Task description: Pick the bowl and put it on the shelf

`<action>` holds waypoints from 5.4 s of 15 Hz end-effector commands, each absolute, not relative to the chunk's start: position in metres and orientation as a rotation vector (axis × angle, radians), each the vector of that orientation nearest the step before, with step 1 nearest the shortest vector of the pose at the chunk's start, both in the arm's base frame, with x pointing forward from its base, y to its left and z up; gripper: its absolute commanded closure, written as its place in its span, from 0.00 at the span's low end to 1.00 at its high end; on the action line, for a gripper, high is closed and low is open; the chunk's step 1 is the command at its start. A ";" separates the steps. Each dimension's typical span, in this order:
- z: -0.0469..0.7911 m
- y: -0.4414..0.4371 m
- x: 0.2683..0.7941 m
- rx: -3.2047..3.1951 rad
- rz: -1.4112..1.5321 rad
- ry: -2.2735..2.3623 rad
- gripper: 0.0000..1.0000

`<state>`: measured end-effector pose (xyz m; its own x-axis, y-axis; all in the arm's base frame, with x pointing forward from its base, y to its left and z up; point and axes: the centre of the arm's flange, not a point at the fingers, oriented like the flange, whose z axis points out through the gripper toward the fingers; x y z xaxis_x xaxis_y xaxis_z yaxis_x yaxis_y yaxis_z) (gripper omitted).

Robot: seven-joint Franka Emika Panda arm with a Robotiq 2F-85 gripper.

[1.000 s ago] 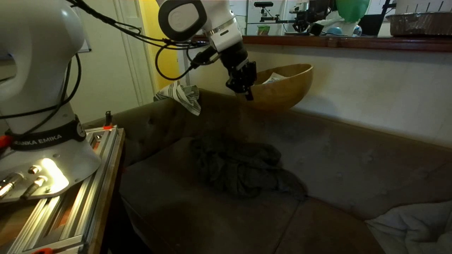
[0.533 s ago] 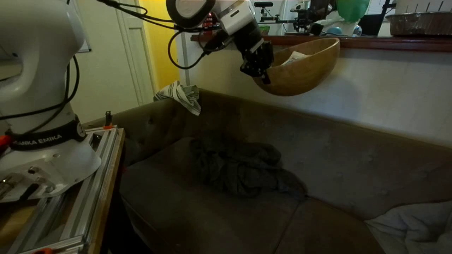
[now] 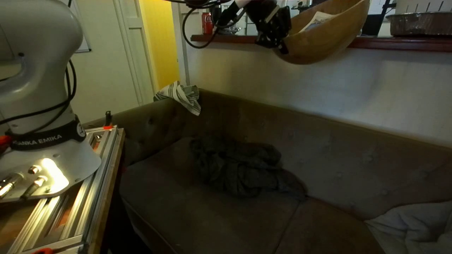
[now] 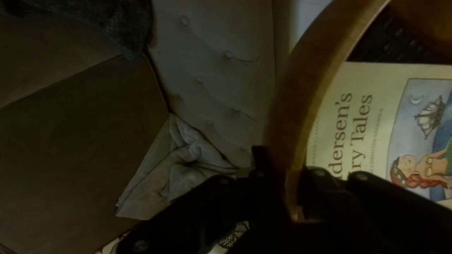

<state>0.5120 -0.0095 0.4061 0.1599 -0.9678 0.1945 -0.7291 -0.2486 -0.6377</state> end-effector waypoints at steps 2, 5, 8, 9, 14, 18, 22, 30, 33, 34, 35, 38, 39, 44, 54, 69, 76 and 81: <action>0.428 -0.008 0.516 -2.010 -0.863 1.595 0.86; 0.451 -0.005 0.516 -1.990 -0.922 1.571 0.86; 0.451 -0.002 0.515 -1.998 -0.918 1.568 0.86; 0.450 -0.003 0.515 -2.000 -0.915 1.570 0.86; 0.450 -0.003 0.515 -2.000 -0.912 1.572 0.86; 0.450 -0.003 0.515 -2.000 -0.912 1.572 0.86; 0.450 -0.003 0.515 -2.000 -0.912 1.572 0.86; 0.450 -0.003 0.515 -2.000 -0.912 1.571 0.86; 0.450 -0.003 0.515 -2.000 -0.912 1.572 0.86; 0.450 -0.003 0.515 -2.000 -0.912 1.572 0.86; 0.450 -0.003 0.515 -2.000 -0.912 1.572 0.86; 0.444 -0.003 0.512 -2.044 -0.880 1.513 0.96; 0.436 -0.004 0.512 -2.081 -0.871 1.499 0.96; 0.420 0.007 0.510 -2.121 -0.807 1.341 0.96; 0.433 0.024 0.522 -2.121 -0.806 1.137 0.96; 0.364 0.015 0.499 -2.405 -0.671 1.097 0.96; 0.334 0.002 0.481 -2.629 -0.608 0.881 0.96; 0.337 0.006 0.489 -2.620 -0.646 0.591 0.96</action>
